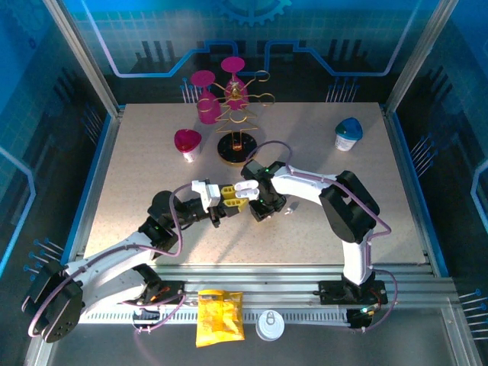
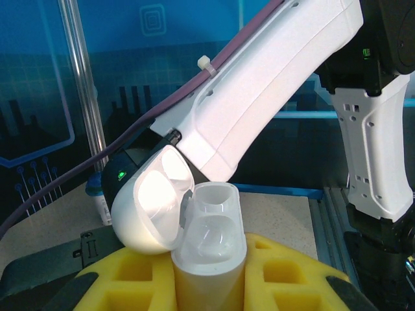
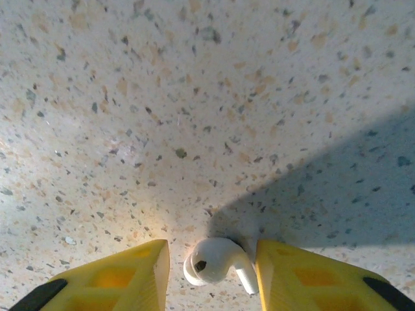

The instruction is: Insert the wireless bluetooth earbuds into the charging case

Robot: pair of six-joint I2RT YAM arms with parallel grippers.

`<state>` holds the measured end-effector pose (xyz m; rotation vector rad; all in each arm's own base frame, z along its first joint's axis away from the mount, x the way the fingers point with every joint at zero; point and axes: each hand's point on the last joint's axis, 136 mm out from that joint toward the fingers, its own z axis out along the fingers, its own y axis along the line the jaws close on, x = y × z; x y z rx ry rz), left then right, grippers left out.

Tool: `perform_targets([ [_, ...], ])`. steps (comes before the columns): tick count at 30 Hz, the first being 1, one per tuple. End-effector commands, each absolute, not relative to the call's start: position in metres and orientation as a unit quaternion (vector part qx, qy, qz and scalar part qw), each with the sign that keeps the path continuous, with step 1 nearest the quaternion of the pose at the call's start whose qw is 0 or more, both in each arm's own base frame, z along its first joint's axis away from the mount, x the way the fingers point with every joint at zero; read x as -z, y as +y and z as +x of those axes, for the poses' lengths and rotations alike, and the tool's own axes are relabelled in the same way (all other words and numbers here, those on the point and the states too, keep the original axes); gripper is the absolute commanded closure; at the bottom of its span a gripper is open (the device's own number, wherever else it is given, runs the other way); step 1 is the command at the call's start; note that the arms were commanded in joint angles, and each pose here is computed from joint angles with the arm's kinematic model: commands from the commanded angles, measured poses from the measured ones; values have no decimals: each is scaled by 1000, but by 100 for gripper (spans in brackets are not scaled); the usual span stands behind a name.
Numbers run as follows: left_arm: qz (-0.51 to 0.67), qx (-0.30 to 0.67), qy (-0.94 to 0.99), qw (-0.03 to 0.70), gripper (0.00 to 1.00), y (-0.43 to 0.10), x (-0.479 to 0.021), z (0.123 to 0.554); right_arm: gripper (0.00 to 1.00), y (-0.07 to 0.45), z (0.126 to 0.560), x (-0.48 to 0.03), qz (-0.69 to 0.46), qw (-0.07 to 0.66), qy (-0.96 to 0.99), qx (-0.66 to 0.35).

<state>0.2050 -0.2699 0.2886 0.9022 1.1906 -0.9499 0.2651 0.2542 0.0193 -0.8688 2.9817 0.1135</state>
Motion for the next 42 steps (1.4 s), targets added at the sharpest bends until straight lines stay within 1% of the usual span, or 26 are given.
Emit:
perform_targets([
  [1, 392, 403, 514, 648, 84, -265, -291, 206, 61, 255, 254, -23, -278, 4, 959, -49],
  [5, 392, 404, 513, 648, 84, -266, -291, 207, 68, 252, 252, -20, -277, 3, 960, -42],
  [7, 392, 405, 512, 648, 83, -267, -292, 207, 69, 251, 254, -17, -275, 3, 961, -36],
  [10, 392, 409, 511, 647, 83, -267, -292, 207, 68, 253, 257, -17, -273, 4, 961, -36],
  [13, 391, 409, 512, 646, 83, -266, -292, 206, 61, 258, 259, -21, -273, 10, 961, -43],
  [19, 391, 408, 513, 647, 83, -266, -293, 206, 59, 261, 262, -25, -287, 11, 957, -41],
  [23, 391, 408, 511, 647, 83, -266, -294, 205, 59, 260, 262, -25, -307, 1, 951, -23],
  [28, 396, 406, 509, 648, 83, -265, -295, 204, 59, 257, 252, -19, -335, -39, 941, -4],
  [33, 399, 402, 508, 648, 83, -266, -296, 204, 59, 257, 249, -15, -353, -59, 934, 12],
  [42, 399, 398, 510, 650, 83, -265, -293, 205, 65, 260, 255, -10, -362, -72, 929, 38],
])
